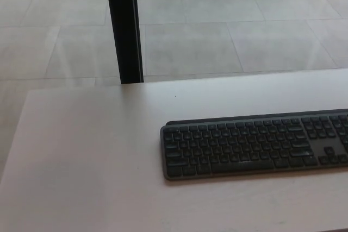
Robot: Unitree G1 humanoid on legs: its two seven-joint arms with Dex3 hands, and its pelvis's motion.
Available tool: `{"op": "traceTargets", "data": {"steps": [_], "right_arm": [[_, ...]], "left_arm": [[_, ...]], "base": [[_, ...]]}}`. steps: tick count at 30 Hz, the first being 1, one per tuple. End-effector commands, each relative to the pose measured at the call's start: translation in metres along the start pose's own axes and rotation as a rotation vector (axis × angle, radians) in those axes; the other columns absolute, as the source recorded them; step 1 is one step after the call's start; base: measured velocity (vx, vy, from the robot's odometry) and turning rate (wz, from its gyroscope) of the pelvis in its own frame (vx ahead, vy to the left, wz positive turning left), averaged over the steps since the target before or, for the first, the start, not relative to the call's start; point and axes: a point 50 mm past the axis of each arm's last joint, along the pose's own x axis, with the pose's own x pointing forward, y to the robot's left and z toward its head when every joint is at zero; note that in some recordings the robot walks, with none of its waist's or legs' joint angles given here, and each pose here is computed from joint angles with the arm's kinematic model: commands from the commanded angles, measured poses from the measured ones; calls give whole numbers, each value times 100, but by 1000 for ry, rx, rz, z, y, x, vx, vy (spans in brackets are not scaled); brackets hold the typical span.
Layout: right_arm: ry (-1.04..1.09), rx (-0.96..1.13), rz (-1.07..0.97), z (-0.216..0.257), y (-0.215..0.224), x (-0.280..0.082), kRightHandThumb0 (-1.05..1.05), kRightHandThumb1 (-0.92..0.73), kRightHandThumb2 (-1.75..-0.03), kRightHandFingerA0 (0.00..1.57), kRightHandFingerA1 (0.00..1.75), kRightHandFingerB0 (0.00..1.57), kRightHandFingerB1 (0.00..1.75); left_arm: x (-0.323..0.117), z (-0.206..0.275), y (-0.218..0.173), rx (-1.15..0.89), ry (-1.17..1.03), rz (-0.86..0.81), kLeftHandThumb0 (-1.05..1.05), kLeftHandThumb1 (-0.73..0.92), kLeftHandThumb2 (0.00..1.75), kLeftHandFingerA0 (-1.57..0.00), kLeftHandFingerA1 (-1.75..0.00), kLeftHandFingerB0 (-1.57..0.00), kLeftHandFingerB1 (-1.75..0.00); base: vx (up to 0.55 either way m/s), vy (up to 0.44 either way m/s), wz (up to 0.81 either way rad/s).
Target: The robot uses its right fingers to click on the space key of the black keyboard placed on the center of the white desk.
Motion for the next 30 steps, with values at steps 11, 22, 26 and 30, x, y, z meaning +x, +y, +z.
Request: {"op": "traceTargets", "data": {"steps": [11, 22, 26, 30], "right_arm": [[-168, 713, -283, 53, -75, 2, -56, -40, -86, 108, 135, 95, 116], [-319, 948, -381, 137, -97, -3, -61, -54, -82, 83, 118, 68, 123], [-355, 1025, -406, 166, -101, -8, -61, -47, -106, 85, 100, 65, 97], [-487, 1054, -339, 209, -89, -18, -63, -54, -68, 86, 86, 86, 106]], "left_arm": [[4, 15, 43, -430, 3, 168, -54, 71, 62, -67, -70, -53, -53], [4, 14, 43, -465, 10, 177, -52, 71, 61, -67, -71, -57, -55], [4, 12, 43, -450, 11, 176, -54, 71, 61, -67, -73, -58, -56], [4, 14, 43, -473, 5, 169, -54, 71, 61, -65, -74, -56, -57]], "base": [[0, 0, 0], [0, 0, 0], [0, 0, 0], [0, 0, 0]]}}
